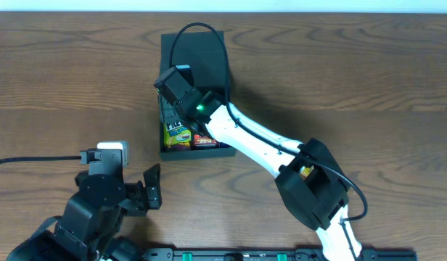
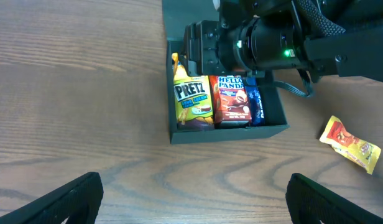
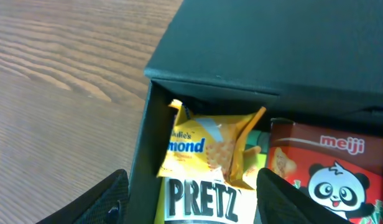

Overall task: Pack container
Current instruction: 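Lift the right gripper out of the box toward the orange candy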

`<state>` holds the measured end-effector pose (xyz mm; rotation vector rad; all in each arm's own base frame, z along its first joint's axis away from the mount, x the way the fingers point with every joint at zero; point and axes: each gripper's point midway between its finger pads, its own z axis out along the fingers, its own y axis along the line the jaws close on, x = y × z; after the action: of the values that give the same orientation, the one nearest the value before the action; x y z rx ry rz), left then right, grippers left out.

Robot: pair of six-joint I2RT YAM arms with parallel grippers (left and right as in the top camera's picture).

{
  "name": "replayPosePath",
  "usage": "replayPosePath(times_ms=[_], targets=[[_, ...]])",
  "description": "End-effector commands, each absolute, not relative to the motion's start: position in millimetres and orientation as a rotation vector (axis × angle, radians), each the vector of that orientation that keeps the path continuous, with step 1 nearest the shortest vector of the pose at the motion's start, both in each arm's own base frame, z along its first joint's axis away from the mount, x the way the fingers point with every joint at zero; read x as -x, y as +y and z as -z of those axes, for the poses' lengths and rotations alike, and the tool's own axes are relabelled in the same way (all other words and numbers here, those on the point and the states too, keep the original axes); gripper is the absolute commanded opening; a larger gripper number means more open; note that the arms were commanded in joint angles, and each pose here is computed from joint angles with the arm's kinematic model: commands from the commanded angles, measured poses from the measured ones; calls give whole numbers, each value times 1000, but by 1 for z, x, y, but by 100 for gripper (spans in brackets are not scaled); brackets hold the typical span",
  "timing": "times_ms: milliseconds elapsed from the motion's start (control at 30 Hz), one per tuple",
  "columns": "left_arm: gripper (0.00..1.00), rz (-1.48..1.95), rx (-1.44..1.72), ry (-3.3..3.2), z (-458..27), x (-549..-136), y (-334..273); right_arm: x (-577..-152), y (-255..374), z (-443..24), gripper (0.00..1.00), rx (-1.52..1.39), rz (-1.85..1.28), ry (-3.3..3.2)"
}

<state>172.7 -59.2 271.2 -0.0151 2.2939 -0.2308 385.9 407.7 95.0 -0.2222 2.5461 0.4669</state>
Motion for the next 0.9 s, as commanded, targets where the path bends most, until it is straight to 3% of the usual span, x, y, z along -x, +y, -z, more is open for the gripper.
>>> replayPosePath(times_ms=[0, 400, 867], targets=[[95, 239, 30, 2291, -273, -172, -59, -395, 403, -105, 68, 267, -420, 2530], [95, 239, 30, 2291, -273, -172, -59, -409, 347, -184, 77, 513, -252, 2490], [95, 239, 30, 2291, -273, -172, -59, -414, 214, -221, 80, 613, -9, 2576]])
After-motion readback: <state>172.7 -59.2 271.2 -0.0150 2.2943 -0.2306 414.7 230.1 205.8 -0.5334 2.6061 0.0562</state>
